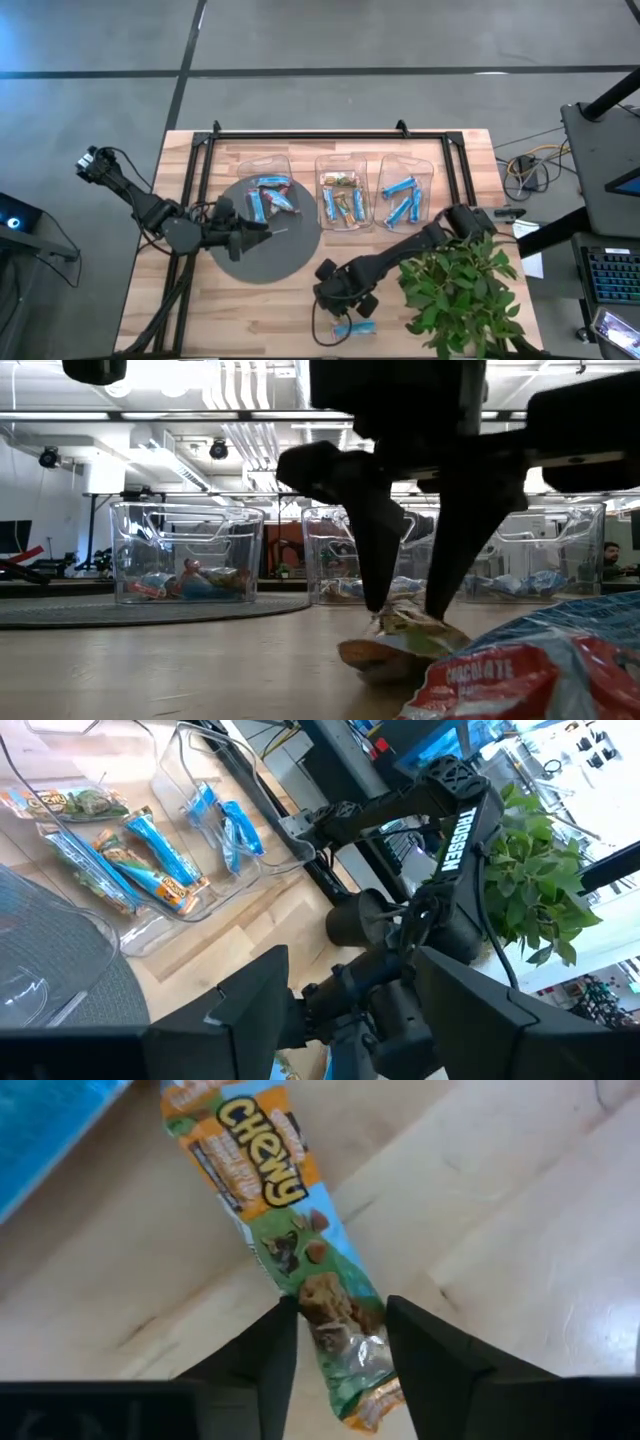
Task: Pick and place Granola Bars by type
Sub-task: Put the yellow granola bar into the middle transparent bin
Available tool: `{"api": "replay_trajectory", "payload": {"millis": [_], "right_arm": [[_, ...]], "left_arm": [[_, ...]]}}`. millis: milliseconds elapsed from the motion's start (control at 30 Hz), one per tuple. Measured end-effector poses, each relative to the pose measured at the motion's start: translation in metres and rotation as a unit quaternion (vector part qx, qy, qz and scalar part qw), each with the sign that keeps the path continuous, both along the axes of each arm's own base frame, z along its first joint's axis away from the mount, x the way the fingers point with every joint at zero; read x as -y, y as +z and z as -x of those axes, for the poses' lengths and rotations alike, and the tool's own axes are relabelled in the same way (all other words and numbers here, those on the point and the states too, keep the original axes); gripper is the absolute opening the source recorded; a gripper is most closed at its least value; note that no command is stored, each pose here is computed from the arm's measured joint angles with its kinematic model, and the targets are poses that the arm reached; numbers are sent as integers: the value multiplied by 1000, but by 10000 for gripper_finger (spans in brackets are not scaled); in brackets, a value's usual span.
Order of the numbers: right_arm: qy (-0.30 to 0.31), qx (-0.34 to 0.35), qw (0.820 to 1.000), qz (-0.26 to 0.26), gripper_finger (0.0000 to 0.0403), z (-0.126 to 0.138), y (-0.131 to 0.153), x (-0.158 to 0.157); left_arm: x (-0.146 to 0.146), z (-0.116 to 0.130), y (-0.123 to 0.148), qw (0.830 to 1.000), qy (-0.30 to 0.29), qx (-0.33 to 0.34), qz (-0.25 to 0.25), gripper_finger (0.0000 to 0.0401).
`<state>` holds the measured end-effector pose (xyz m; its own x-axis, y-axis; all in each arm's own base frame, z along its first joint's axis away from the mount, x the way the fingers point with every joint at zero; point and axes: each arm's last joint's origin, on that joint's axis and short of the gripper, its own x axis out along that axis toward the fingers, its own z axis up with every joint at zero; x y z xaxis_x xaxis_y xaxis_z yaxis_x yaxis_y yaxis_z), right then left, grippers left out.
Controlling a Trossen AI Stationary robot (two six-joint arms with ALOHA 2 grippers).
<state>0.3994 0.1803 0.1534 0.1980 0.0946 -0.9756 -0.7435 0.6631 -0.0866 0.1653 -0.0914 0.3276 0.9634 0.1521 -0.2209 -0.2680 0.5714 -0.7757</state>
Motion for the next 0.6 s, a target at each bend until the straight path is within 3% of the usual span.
{"api": "replay_trajectory", "payload": {"millis": [133,367,433,600], "right_arm": [[-21,-15,1000,-4,118,-1,-2,10],[-91,-52,994,-22,41,1,9,22],[-100,-42,994,-26,29,1,25,23],[-139,56,988,-28,21,9,103,28]], "left_arm": [[1,0,0,1000,-3,0,0,202],[2,1,-1,1000,-8,-2,-5,202],[2,1,-1,1000,-9,-2,-5,202],[2,1,-1,1000,-9,-2,-6,202]]}}
